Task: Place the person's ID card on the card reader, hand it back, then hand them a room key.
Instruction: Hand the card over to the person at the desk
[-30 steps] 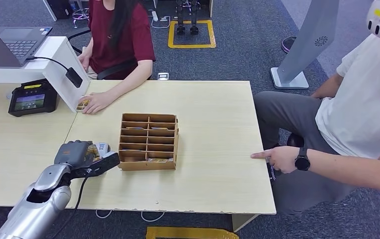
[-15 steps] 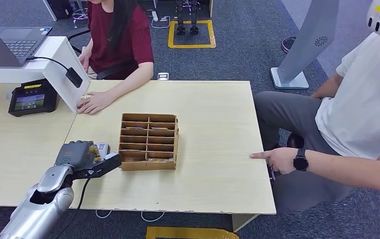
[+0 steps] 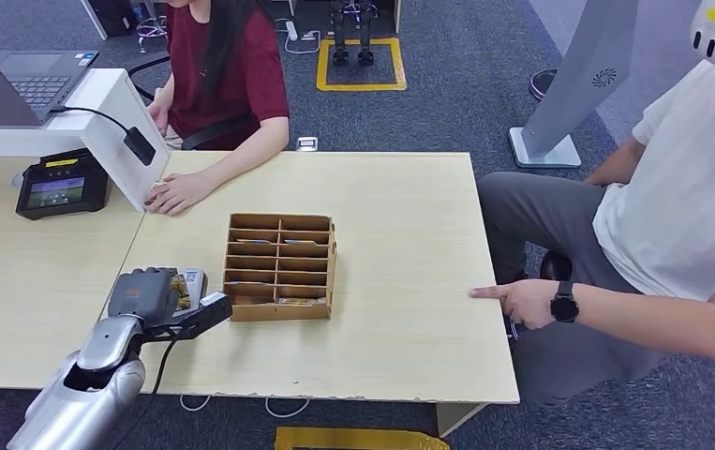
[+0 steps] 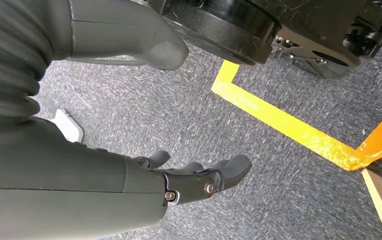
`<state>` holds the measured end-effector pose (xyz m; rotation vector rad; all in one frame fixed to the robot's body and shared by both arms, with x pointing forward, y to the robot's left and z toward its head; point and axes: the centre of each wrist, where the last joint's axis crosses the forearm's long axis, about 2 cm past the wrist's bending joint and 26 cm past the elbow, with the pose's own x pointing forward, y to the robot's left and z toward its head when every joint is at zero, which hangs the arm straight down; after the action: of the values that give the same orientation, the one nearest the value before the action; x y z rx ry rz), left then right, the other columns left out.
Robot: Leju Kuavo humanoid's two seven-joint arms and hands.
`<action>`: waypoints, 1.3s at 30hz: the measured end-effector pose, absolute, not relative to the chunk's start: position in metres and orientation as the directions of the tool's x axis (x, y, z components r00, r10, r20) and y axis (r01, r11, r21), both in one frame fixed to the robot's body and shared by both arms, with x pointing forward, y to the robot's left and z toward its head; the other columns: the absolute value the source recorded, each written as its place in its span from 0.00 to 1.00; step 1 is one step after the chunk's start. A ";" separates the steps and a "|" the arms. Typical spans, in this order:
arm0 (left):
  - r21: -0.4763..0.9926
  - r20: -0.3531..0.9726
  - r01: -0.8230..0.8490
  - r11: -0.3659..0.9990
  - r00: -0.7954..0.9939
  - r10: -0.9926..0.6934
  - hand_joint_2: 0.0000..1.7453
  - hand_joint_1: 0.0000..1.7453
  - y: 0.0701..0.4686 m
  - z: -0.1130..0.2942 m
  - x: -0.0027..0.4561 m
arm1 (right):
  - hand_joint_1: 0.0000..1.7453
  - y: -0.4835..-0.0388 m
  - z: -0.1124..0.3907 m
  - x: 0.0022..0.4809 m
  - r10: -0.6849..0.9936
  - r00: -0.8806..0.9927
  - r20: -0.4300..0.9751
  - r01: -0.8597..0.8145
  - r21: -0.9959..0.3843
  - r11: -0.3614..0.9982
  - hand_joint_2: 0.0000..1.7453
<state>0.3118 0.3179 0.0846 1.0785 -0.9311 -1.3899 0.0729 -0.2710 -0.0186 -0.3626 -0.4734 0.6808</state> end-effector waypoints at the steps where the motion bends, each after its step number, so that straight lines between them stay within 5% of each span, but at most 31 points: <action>1: 0.955 -0.106 0.280 -0.100 0.005 -0.994 1.00 1.00 0.317 0.084 0.312 | 0.00 -0.271 -0.019 0.072 0.672 0.679 0.296 -0.512 -0.465 0.722 1.00; 30: 0.952 -0.184 0.244 -0.184 -0.024 -0.983 1.00 1.00 0.311 0.079 0.306 | 0.00 -0.273 -0.016 0.065 0.670 0.683 0.290 -0.509 -0.468 0.722 1.00; 39: 0.931 -0.006 0.362 -0.037 -0.084 -0.996 1.00 1.00 0.314 0.079 0.307 | 0.00 -0.274 -0.016 0.064 0.672 0.681 0.292 -0.511 -0.468 0.721 1.00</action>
<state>0.3067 0.3139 0.0791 0.9051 -0.9754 -1.4374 0.0639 -0.2744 -0.0158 -0.3667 -0.4699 0.6806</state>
